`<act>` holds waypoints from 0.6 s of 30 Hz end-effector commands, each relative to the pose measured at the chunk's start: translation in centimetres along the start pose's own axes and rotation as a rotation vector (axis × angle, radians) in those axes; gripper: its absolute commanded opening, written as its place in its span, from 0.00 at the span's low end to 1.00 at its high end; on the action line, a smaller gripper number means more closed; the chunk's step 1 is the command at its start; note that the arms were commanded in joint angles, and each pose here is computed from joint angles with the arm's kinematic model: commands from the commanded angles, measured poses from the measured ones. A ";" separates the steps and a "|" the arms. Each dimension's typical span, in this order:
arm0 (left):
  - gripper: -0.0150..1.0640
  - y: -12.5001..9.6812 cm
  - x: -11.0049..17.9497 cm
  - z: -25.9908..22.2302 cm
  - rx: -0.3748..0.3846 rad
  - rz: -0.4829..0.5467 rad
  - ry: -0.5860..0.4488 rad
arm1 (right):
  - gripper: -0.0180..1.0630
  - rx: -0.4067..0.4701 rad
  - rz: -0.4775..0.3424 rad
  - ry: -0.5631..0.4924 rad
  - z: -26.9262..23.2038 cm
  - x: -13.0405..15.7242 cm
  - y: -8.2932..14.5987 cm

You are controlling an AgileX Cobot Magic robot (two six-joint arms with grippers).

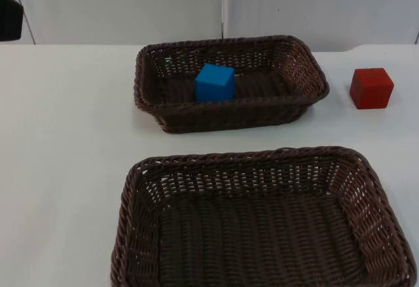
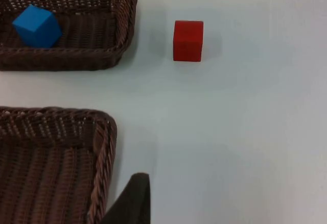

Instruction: Pick up one cube with the left hand and place it into the upper basket. Pick up one cube with the right hand and place it into the lower basket.

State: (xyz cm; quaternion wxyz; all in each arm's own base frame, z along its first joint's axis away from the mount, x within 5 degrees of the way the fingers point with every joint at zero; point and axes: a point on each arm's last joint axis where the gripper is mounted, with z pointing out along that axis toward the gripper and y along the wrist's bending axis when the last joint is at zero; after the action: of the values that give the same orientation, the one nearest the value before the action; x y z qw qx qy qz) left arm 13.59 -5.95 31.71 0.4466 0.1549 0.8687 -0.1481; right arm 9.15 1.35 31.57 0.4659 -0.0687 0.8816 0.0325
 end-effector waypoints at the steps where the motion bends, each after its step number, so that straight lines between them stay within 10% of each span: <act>1: 0.73 0.1 0.0 0.0 -0.007 -0.004 -0.014 | 0.99 0.002 0.004 -0.008 1.0 -1.3 0.0; 18: 0.73 0.1 0.0 0.0 -0.007 -0.004 -0.014 | 0.99 0.006 0.031 0.094 7.8 -9.1 -0.2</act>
State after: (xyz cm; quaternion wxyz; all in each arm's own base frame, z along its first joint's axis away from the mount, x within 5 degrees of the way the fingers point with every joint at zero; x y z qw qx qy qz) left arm 13.59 -5.94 31.71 0.4467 0.1553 0.8687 -0.1474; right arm 19.90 2.84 34.24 0.4148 -0.0608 0.9073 0.0311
